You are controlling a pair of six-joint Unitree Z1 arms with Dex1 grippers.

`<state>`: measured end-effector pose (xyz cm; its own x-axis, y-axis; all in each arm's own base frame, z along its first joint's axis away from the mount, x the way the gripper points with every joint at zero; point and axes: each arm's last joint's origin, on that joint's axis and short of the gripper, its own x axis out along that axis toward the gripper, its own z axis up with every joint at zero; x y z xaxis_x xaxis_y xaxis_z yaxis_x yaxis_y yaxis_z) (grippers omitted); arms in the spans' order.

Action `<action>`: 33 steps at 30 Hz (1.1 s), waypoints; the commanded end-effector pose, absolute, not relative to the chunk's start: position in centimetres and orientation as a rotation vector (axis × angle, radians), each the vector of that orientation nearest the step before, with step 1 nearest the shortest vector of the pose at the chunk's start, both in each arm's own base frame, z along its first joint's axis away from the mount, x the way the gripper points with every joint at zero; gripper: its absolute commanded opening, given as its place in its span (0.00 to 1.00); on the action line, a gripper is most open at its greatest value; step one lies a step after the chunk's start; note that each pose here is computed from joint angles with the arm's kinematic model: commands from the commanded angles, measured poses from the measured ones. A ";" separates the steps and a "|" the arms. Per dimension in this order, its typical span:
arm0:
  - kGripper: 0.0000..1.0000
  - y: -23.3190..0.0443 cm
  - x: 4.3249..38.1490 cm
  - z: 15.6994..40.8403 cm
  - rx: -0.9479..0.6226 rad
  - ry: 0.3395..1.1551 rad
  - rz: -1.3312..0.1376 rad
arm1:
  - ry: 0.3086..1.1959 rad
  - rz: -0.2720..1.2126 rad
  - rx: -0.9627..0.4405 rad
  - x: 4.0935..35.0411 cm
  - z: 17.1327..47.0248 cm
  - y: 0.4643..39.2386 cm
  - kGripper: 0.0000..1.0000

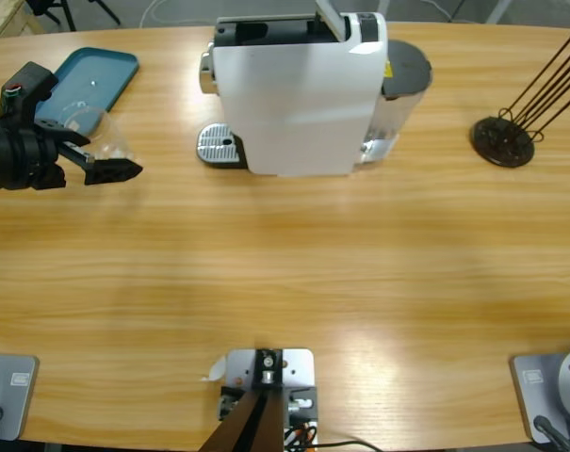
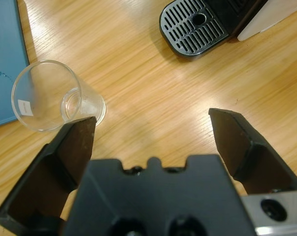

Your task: Pour coffee

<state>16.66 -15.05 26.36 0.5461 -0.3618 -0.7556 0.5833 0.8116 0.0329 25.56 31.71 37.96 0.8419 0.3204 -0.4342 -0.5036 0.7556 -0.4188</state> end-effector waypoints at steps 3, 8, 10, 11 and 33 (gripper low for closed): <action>1.00 -15.6 17.0 25.9 0.302 0.837 -0.577 | 0.498 0.592 -0.619 23.9 29.5 36.5 0.00; 1.00 -15.6 17.0 25.8 0.303 0.839 -0.577 | 0.533 0.616 -0.616 23.3 27.6 37.3 0.00; 1.00 -15.6 17.0 25.8 0.303 0.839 -0.577 | 0.543 0.617 -0.620 23.3 26.9 37.3 0.00; 1.00 -15.6 17.0 25.8 0.303 0.839 -0.578 | 0.547 0.618 -0.622 23.3 26.6 37.3 0.00; 1.00 -15.6 17.0 25.8 0.304 0.848 -0.575 | 0.664 0.574 -0.607 24.5 19.9 36.2 0.00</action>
